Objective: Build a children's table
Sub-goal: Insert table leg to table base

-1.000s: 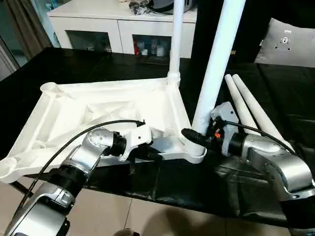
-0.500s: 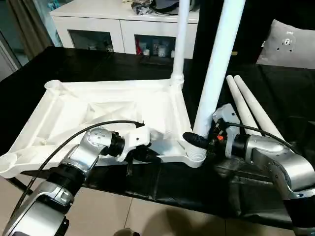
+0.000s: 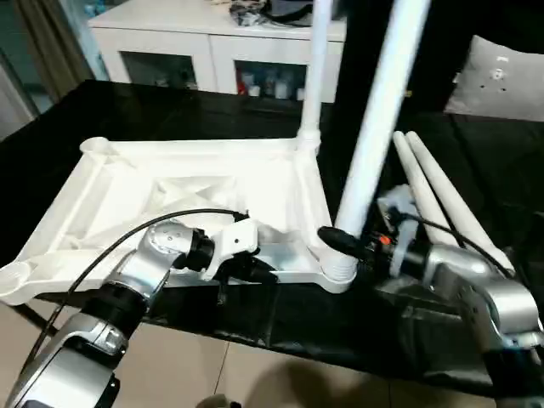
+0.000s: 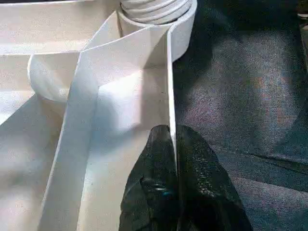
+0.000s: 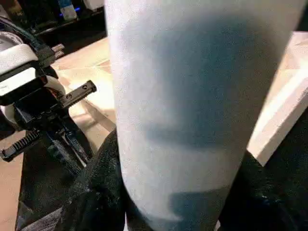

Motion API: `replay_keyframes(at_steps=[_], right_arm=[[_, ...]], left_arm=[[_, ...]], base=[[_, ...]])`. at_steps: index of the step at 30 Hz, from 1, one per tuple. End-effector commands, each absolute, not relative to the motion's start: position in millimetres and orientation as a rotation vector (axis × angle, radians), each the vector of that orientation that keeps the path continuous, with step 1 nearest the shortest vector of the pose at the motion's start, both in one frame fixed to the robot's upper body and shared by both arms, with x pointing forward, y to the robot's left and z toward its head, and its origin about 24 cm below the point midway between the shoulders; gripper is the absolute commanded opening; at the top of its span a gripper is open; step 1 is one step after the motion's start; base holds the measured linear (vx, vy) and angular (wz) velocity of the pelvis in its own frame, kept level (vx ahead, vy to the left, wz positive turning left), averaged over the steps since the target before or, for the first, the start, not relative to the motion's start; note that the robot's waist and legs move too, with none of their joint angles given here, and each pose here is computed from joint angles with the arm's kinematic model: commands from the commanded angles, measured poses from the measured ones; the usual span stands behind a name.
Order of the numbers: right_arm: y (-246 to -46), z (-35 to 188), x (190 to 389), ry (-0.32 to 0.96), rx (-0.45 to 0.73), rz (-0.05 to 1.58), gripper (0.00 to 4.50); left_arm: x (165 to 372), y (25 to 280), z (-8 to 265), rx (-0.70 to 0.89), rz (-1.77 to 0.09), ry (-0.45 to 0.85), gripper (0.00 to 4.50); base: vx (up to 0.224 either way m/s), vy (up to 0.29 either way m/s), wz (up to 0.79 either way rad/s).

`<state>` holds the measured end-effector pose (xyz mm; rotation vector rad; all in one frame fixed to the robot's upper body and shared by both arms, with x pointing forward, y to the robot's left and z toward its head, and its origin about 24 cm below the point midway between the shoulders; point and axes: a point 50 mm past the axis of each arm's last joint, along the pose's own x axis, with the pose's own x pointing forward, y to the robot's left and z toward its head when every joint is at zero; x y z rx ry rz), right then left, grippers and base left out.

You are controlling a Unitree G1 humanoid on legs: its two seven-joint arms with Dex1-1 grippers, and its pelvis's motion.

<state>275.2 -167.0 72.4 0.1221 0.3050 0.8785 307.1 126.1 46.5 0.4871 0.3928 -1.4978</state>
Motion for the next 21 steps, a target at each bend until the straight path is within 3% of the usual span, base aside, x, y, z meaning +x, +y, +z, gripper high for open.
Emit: replay_keyframes(at_steps=[1, 7, 14, 21], right_arm=[[-174.2, 44.7, 262.9, 0.444, 0.13, 0.834, 1.9], [-166.2, 40.1, 248.2, 0.423, 0.031, 0.864, 1.89], [-161.0, 29.4, 240.5, 0.492, -0.096, 0.937, 1.89], [-157.4, 19.8, 239.5, 0.551, -0.098, 0.994, 1.89]], left_arm=[[314.4, 129.7, 57.1, 0.517, -1.475, 0.358, 0.0], [315.6, 129.2, 57.1, 0.513, -1.467, 0.354, 0.0], [313.0, 129.3, 55.4, 0.526, -1.483, 0.36, 0.0], [312.8, 128.9, 58.5, 0.554, -1.517, 0.351, 0.0]], base=[[0.0, 0.0, 0.0], [0.0, 0.0, 0.0], [0.0, 0.0, 0.0], [0.0, 0.0, 0.0]])
